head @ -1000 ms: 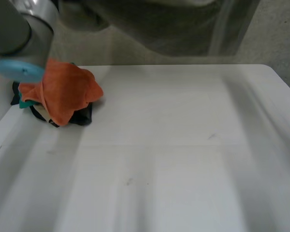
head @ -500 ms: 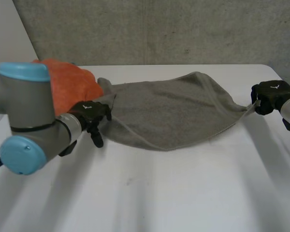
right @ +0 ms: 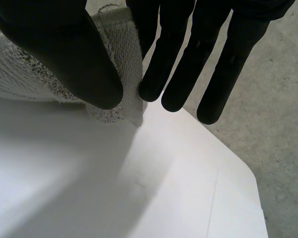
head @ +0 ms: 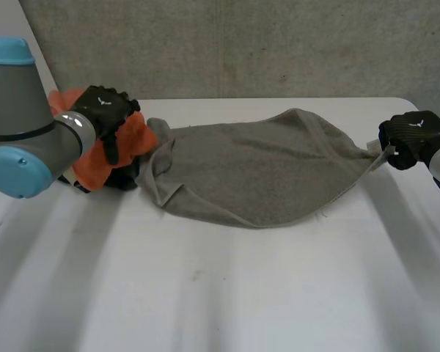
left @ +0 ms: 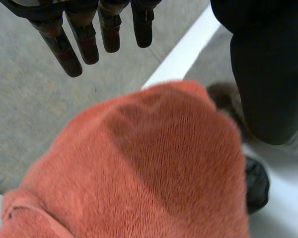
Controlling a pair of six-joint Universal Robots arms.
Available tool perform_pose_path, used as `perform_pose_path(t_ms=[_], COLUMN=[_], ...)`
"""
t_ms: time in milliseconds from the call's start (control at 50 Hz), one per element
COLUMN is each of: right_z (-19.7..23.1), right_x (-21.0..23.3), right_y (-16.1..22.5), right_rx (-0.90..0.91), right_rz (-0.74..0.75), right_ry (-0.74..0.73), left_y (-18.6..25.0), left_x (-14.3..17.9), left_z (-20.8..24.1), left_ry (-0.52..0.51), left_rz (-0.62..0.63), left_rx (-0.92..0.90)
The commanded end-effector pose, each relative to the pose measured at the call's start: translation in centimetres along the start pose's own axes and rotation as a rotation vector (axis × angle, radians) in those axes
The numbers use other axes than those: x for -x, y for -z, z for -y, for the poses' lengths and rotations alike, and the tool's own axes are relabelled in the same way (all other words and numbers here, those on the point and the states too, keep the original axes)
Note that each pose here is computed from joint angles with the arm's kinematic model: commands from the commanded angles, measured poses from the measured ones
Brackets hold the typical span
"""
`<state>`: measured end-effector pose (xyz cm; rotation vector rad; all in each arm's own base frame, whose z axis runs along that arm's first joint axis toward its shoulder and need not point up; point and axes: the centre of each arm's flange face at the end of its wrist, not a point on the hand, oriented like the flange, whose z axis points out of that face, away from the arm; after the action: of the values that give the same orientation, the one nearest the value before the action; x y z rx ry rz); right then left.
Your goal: Fold the laundry.
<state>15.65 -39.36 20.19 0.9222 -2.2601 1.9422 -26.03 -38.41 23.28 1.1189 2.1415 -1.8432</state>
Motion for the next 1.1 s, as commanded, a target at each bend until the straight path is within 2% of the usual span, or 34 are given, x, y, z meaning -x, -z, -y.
perform_pose_path(t_ms=[20, 160, 200, 280, 340, 440, 560, 760, 920, 1100], right_z=[-1.0, -1.6, -1.6, -1.5, -1.4, -0.9, -0.4, 0.9, 1.9, 2.3], right_x=[0.4, 0.9, 0.8, 1.0, 1.3, 2.1, 2.9, 3.5, 2.9, 2.1], right_y=[0.3, 0.6, 0.6, 0.8, 0.8, 0.9, 0.9, 1.5, 1.8, 1.7], right_rx=[0.025, 0.036, 0.039, 0.038, 0.039, 0.027, 0.017, -0.010, -0.037, -0.041], right_rz=[0.026, 0.046, 0.042, 0.049, 0.053, 0.070, 0.084, 0.090, 0.074, 0.058], right_ry=[-0.004, 0.024, 0.026, 0.029, 0.030, 0.038, 0.046, 0.052, 0.057, 0.063], left_y=[-4.1, -8.1, -8.7, -10.0, -10.2, -10.0, -8.4, -4.6, 1.3, 6.2], left_x=[0.6, 1.4, 2.4, 9.2, 11.0, 10.4, 9.0, 7.7, 4.9, -0.5], left_z=[-4.1, -8.3, -9.0, -12.8, -13.8, -12.7, -9.7, -5.6, -2.2, -0.7], left_ry=[-0.035, -0.081, -0.111, -0.195, -0.253, -0.237, -0.108, -0.010, 0.031, 0.018], left_rz=[0.015, 0.066, 0.115, 0.474, 0.538, 0.455, 0.337, 0.236, 0.021, -0.256], left_rx=[0.056, 0.070, 0.079, 0.205, 0.226, 0.180, 0.077, -0.010, 0.017, -0.012])
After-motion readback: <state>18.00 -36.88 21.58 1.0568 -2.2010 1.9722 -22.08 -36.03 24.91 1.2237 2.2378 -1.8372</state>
